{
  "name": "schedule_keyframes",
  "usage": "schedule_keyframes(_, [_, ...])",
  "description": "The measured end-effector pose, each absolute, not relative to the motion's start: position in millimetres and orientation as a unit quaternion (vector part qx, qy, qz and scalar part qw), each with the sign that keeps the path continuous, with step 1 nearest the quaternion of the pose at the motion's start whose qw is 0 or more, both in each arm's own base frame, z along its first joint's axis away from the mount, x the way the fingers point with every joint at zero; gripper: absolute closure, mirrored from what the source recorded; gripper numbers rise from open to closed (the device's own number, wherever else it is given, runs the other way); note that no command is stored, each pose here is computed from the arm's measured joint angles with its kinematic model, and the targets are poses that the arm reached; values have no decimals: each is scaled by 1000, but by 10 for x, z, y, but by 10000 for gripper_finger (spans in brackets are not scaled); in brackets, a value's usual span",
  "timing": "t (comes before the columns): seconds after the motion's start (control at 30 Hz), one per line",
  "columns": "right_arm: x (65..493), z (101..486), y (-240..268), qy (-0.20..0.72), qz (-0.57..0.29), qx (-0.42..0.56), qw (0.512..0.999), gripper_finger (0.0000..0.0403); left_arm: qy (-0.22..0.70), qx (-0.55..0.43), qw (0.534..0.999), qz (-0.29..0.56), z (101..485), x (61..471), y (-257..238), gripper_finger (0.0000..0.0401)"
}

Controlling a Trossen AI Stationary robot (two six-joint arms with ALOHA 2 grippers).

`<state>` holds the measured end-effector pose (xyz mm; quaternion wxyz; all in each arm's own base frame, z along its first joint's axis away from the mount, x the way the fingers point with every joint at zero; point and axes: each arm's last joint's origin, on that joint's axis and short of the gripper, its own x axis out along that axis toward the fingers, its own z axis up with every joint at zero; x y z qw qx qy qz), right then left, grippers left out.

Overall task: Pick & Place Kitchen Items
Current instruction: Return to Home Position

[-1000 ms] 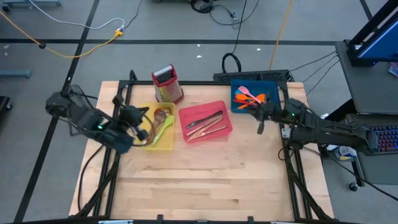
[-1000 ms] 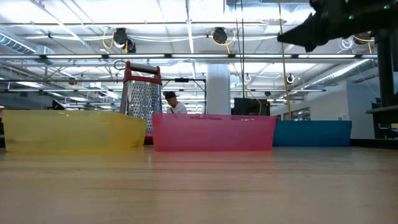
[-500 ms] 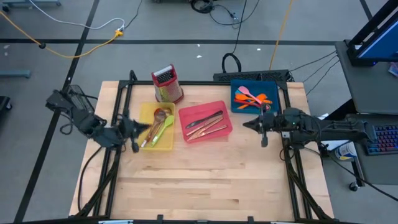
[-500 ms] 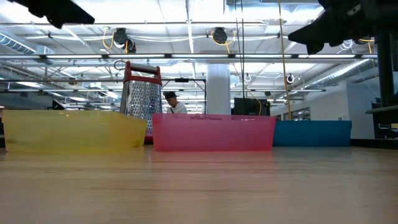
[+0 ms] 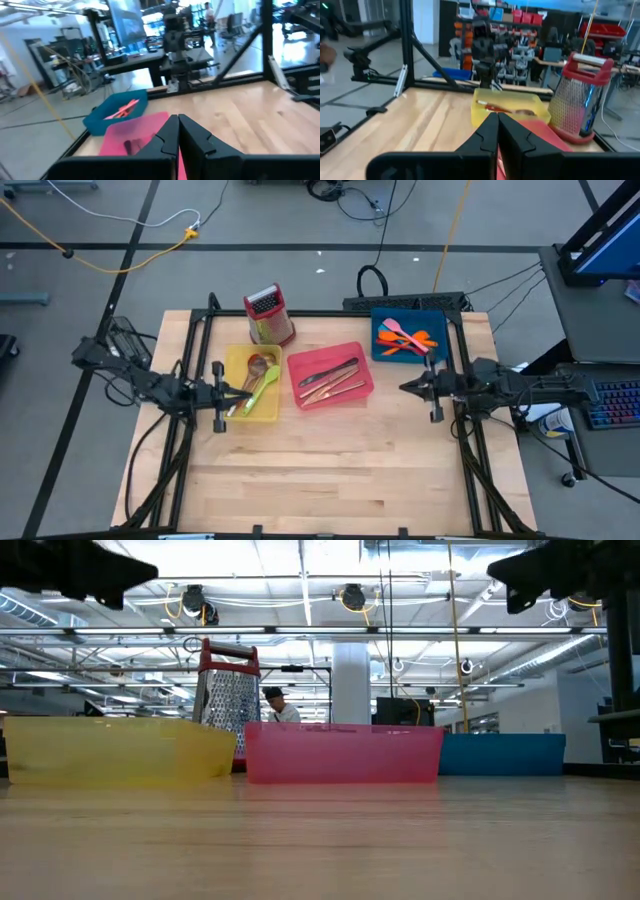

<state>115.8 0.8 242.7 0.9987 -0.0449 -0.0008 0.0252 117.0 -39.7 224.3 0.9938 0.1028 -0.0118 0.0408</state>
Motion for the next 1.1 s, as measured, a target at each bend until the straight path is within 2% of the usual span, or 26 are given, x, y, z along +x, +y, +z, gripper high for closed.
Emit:
schedule_keyframes(0.23, [1068, 2436, 26, -9, 39, -45, 998, 402, -61, 98, 992, 52, 1991, 1156, -298, 392])
schedule_keyframes(0.37, [1033, 2428, 49, -25, 79, -47, 995, 401, -64, 99, 990, 72, 1838, 1151, -231, 389])
schedule_keyframes(0.5, [1005, 2348, 65, -33, 106, -49, 993, 402, -58, 101, 989, 87, 1826, 1161, -175, 398])
schedule_keyframes(0.67, [972, 2219, 65, -35, 106, -46, 993, 402, -54, 105, 988, 100, 1819, 1172, -119, 386])
schedule_keyframes(0.87, [930, 2095, 65, -43, 106, -36, 993, 401, -23, 109, 986, 127, 1765, 1183, -48, 398])
schedule_keyframes(1.1, [894, 1981, 64, -59, 106, -38, 992, 401, -32, 112, 982, 147, 1790, 1167, 4, 382])
